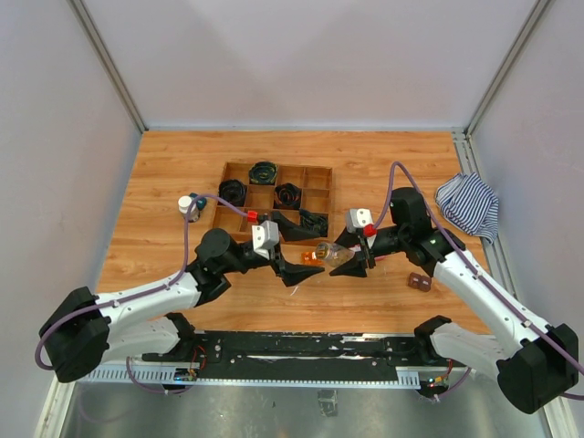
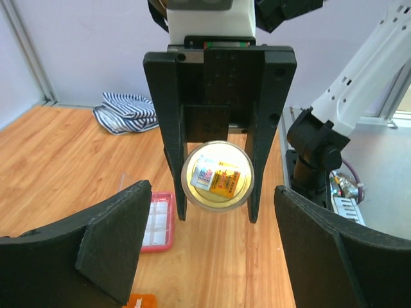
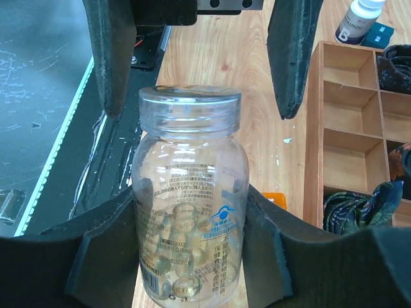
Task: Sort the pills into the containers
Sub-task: Unscrew the lid of the pill bottle.
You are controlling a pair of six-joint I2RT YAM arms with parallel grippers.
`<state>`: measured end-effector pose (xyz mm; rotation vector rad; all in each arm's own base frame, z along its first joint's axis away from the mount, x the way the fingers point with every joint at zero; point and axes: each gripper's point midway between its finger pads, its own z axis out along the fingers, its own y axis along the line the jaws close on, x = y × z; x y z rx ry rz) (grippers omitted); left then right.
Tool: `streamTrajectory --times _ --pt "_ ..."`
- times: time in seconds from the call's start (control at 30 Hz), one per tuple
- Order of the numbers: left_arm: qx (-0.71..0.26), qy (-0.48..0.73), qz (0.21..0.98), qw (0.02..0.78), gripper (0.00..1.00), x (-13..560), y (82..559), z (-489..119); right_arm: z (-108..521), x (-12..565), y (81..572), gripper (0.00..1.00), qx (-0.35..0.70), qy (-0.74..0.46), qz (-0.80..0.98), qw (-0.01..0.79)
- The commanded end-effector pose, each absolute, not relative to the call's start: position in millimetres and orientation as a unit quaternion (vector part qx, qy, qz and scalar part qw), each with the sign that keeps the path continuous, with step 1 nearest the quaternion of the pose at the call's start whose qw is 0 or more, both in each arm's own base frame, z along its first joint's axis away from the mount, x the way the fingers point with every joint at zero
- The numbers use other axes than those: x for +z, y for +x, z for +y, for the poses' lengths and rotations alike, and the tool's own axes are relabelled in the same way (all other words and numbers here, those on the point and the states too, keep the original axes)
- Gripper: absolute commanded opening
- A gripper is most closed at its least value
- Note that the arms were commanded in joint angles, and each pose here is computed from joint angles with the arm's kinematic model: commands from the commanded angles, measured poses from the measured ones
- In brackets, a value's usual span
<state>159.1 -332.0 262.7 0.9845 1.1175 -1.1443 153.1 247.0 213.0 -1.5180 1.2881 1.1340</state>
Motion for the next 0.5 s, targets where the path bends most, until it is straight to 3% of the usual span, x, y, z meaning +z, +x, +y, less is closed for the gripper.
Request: streamTrajectory --times 0.0,0.23,0.47 --pt "-0.512 0.395 0.445 0.62 0.85 295.3 160.3 -331.1 247.4 229.4 155.2 0.01 0.451 -0.609 0.492 0.428" --pt "-0.523 0.391 0.458 0.604 0.7 293.6 162.2 -336.3 247.6 229.1 154.4 0.01 0.453 -0.609 0.491 0.427" --pt "-0.527 0.393 0.467 0.592 0.7 287.3 162.9 -340.2 247.5 229.2 154.1 0.01 0.454 -0.609 0.491 0.427"
